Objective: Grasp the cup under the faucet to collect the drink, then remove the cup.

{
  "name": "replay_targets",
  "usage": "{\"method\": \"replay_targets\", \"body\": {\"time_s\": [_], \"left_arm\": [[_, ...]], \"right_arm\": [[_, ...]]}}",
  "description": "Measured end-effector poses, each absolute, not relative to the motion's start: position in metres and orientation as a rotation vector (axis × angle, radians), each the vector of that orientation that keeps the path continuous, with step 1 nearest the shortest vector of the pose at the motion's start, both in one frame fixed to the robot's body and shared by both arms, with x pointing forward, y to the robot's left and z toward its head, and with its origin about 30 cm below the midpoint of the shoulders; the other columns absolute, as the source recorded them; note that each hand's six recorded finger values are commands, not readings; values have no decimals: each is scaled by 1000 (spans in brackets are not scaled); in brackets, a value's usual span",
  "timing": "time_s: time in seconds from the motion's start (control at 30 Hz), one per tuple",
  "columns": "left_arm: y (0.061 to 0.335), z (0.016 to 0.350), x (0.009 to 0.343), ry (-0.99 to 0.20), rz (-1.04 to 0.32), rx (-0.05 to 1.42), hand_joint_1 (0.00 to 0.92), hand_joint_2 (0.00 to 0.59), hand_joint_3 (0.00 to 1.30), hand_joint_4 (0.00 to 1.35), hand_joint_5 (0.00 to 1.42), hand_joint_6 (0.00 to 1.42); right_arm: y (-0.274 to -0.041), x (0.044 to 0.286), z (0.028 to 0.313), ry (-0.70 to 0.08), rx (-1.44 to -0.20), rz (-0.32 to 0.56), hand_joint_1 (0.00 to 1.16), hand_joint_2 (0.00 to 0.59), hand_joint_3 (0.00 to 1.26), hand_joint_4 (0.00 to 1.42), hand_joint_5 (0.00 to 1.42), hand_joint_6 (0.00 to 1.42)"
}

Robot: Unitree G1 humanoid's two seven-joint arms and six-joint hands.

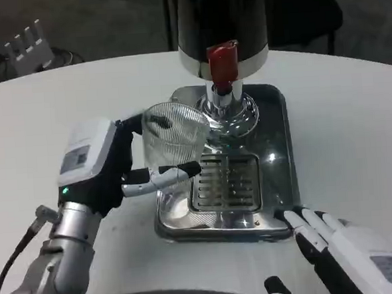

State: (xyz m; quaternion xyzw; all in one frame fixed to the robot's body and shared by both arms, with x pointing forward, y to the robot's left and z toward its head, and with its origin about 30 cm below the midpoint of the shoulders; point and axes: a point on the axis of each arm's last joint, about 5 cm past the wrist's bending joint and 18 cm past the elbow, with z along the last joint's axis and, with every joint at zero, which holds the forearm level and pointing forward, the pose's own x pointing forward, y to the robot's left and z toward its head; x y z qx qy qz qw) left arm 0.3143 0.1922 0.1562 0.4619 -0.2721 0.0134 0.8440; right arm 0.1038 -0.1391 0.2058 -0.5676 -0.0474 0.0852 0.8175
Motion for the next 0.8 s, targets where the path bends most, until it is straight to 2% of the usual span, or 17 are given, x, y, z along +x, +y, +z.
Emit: {"method": "replay_targets", "body": {"time_s": [0.27,0.5,0.8], "left_arm": [[184,152,319,-536,-16,1024,496,242,994,1066,1254,1424],[176,157,324,-557,-43,1070,492,242,994,1055,1194,1413],[165,160,327,-575,-79,1089,442,236,901,942,1011,1174]], "right_arm": [[-143,101,210,-120,-1206,159,246,469,60,0,0,9],[-145,100,211,-115,-1210,157,247,469,63,0,0,13],[-146,101,211,-112,-1210,166,247,469,64,0,0,16]]}}
